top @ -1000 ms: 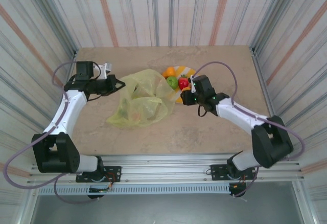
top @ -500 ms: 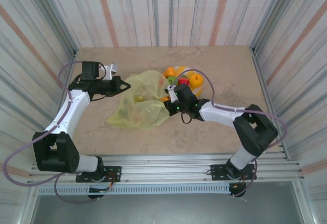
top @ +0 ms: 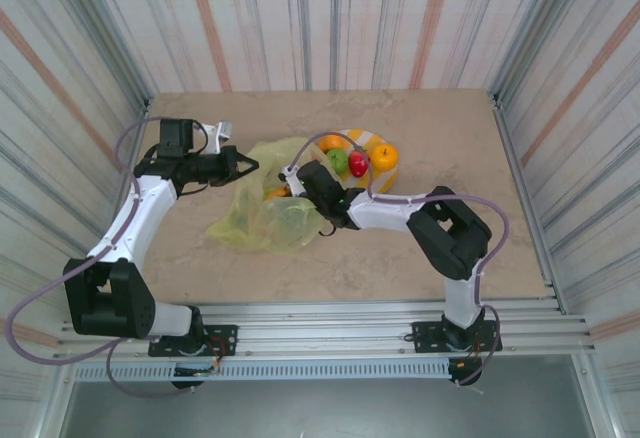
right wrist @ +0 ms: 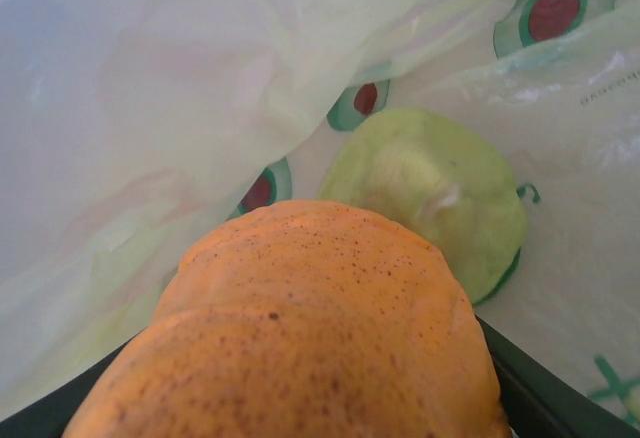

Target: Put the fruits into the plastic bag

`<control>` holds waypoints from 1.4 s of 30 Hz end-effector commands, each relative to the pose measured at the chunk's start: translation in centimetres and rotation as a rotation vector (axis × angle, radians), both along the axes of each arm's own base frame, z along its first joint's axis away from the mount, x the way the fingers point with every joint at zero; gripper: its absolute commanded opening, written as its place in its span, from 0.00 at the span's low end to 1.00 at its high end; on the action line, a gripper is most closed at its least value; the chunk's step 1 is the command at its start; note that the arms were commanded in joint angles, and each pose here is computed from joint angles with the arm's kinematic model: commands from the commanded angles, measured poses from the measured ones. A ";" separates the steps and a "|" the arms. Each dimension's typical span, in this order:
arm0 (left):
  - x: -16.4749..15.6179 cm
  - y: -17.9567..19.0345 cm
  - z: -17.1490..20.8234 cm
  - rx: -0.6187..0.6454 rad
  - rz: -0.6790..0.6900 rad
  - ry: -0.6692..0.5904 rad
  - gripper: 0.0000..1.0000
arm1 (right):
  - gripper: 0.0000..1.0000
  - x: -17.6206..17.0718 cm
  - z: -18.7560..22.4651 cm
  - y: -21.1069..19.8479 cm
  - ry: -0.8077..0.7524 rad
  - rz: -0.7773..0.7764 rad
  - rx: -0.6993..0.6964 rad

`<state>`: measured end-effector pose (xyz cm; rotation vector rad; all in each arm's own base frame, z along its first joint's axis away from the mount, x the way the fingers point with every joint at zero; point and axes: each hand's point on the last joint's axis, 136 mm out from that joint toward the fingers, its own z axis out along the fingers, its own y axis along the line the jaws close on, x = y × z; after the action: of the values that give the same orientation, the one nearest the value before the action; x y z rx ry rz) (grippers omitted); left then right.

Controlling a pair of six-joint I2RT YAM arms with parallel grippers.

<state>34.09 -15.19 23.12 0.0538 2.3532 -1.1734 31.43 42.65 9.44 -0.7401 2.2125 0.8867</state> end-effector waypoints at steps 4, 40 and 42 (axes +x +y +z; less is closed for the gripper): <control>-0.8 -0.6 1.3 -0.033 -0.025 -0.025 0.02 | 0.56 1.2 -1.0 1.7 0.004 -0.082 -0.012; -0.3 1.1 0.4 0.022 0.041 -0.004 0.01 | 0.91 -1.3 1.1 -5.9 0.063 -0.235 -0.098; -0.3 1.2 0.2 0.037 0.045 -0.006 0.00 | 0.90 -1.6 1.1 -6.8 0.062 -0.245 -0.097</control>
<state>34.36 -14.52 23.04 0.0118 2.3580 -1.1414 30.02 38.01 10.68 -0.5464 2.3125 0.7471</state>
